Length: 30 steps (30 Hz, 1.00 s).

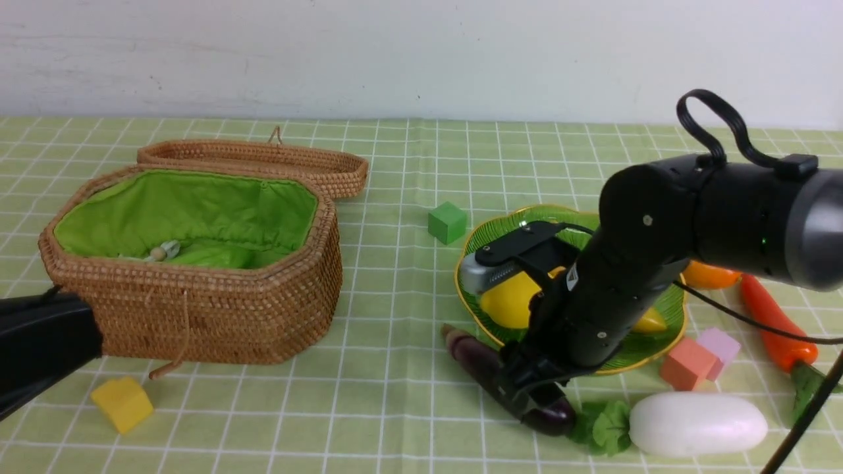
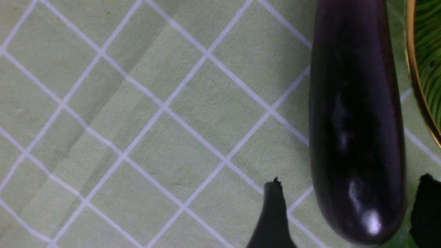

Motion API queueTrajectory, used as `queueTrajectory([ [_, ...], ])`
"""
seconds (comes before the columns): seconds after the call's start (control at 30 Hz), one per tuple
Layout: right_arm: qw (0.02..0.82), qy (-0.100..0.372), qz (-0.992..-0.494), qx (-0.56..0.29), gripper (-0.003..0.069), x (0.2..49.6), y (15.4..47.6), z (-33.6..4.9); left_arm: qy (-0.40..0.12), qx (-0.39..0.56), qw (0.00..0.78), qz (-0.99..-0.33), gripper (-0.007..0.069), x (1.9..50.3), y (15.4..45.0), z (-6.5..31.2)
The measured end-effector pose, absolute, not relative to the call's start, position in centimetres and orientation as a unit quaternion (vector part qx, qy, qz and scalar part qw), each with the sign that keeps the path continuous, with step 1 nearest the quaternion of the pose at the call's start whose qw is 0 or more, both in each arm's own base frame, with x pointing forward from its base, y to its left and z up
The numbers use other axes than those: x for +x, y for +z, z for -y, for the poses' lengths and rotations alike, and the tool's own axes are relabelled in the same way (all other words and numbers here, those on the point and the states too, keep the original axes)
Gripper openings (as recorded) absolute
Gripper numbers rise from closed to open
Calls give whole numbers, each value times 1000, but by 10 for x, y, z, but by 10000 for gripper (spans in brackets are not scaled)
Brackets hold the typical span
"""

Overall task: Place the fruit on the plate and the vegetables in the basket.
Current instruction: Grab an eggplant with your right arm and place it in the basket on the left.

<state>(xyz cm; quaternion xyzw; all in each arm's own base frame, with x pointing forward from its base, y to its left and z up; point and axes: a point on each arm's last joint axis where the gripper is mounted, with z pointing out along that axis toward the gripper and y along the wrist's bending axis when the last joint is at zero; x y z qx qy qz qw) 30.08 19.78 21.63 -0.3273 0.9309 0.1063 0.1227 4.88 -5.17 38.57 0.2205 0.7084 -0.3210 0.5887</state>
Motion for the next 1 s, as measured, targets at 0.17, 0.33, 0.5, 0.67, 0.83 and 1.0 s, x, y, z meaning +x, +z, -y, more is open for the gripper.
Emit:
queueTrajectory([
  [0.17,116,99,-931,-331,506,303,210,-198,-321,221,589,-708,-10,49,386,52],
  [0.33,110,98,-932,-331,506,303,206,-198,-321,221,589,-708,-11,49,386,52],
  [0.5,97,101,-935,-326,506,305,196,-200,-319,222,585,-712,-10,49,385,52],
  [0.67,90,99,-936,-325,506,307,189,-201,-315,225,575,-720,-10,48,382,52],
  [0.83,98,100,-936,-323,506,309,186,-202,-313,228,569,-725,-10,48,381,52],
  [1.0,115,102,-935,-319,506,313,184,-205,-312,228,567,-727,-10,48,380,52],
])
